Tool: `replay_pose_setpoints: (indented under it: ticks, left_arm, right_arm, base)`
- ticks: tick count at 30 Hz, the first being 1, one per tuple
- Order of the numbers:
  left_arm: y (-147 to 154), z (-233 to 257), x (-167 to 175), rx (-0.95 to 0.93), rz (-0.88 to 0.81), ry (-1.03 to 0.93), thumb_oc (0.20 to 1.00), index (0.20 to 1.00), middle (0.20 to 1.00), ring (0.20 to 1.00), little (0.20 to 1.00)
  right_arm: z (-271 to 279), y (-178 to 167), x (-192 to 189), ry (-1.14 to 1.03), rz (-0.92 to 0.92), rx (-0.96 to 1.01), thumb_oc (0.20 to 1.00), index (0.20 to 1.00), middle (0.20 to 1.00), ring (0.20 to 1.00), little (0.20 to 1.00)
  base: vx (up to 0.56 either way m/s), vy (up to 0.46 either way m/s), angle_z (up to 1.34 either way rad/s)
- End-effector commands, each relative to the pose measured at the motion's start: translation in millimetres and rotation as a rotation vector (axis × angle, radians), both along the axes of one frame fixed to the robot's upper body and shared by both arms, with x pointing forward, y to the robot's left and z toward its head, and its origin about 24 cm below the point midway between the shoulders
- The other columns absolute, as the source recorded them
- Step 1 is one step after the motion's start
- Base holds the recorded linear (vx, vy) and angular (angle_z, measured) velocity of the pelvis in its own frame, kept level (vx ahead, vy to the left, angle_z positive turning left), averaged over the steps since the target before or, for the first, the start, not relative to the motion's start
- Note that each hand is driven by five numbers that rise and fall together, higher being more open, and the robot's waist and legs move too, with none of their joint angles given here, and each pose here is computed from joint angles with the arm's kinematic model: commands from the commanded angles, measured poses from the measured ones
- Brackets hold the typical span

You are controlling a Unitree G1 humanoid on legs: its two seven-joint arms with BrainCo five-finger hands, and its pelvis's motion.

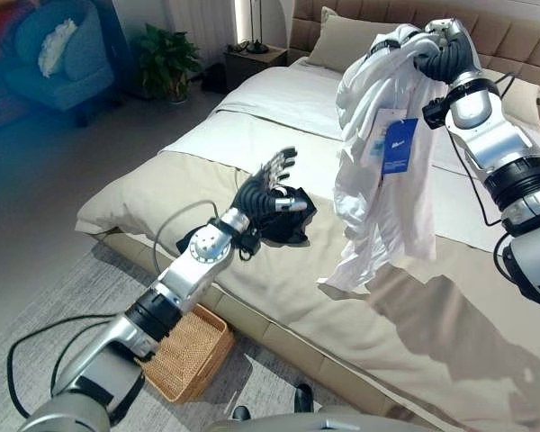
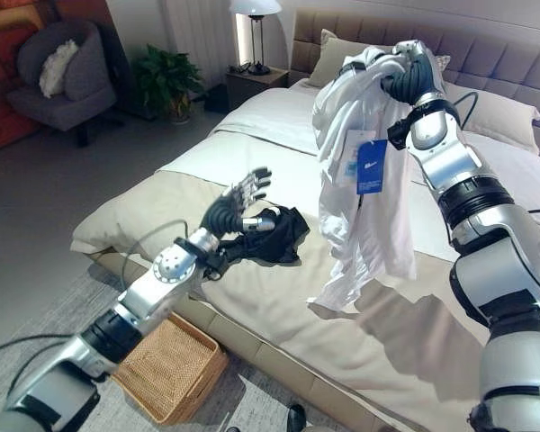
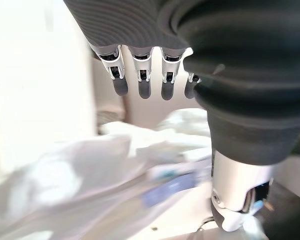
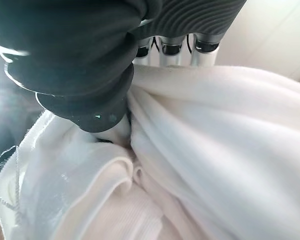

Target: Pick up clothes into the bucket

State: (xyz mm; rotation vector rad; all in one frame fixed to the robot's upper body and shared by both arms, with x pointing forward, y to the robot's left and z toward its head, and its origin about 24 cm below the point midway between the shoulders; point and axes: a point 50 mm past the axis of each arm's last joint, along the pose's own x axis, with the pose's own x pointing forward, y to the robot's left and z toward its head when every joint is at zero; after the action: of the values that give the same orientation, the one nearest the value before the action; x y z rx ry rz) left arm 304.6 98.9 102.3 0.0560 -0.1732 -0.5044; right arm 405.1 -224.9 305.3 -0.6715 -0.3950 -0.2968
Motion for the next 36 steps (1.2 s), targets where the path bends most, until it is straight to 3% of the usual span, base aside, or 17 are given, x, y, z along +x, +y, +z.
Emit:
replay_pose_setpoints:
  ticks: [1, 7, 13, 21, 26, 28, 30, 36]
  left_arm:
    - [3, 14, 4, -0.039, -0.008, -0.048, 1.000, 1.000, 1.000, 1.000, 1.000]
    - [9, -12, -6, -0.054, 0.007, 0.062, 1.000, 1.000, 1.000, 1.000, 1.000]
    - [7, -40, -10, -0.011, 0.022, 0.162, 1.000, 1.000, 1.000, 1.000, 1.000]
    - [8, -66, -22, 0.003, 0.042, 0.266, 1.000, 1.000, 1.000, 1.000, 1.000]
    - [16, -75, -29, 0.004, 0.069, 0.294, 1.000, 1.000, 1.000, 1.000, 1.000]
    - [25, -76, -31, 0.016, 0.084, 0.288, 1.000, 1.000, 1.000, 1.000, 1.000]
    - [31, -78, -35, 0.015, 0.088, 0.292, 1.000, 1.000, 1.000, 1.000, 1.000]
    - [49, -88, -46, 0.024, 0.137, 0.322, 1.000, 1.000, 1.000, 1.000, 1.000]
  right_arm:
    - [123, 4, -34, -0.388, 0.061, 0.176, 0.200, 0.200, 0.200, 0.200, 0.200]
    - [140, 4, -38, -0.426, 0.157, 0.390, 0.200, 0.200, 0.200, 0.200, 0.200]
    - [172, -6, -65, -0.682, 0.176, 0.660, 0.200, 0.200, 0.200, 0.200, 0.200]
    - [169, -51, -78, -0.755, 0.005, 0.768, 0.200, 0.200, 0.200, 0.200, 0.200]
    - [142, -54, -61, -0.603, -0.094, 0.554, 0.200, 0.200, 0.200, 0.200, 0.200]
    - [122, -60, -49, -0.419, -0.218, 0.240, 0.200, 0.200, 0.200, 0.200, 0.200]
    - [116, -63, -45, -0.328, -0.272, 0.078, 0.200, 0.200, 0.200, 0.200, 0.200]
    - [92, -58, -32, -0.182, -0.311, -0.161, 0.200, 0.200, 0.200, 0.200, 0.200]
  base:
    - [-0.02, -0.007, 0.05]
    - [-0.03, -0.008, 0.10]
    - [0.04, 0.006, 0.11]
    - [0.02, 0.012, 0.06]
    - [-0.07, 0.007, 0.05]
    - [-0.08, -0.001, 0.01]
    - [-0.07, -0.008, -0.04]
    - [-0.05, -0.004, -0.10]
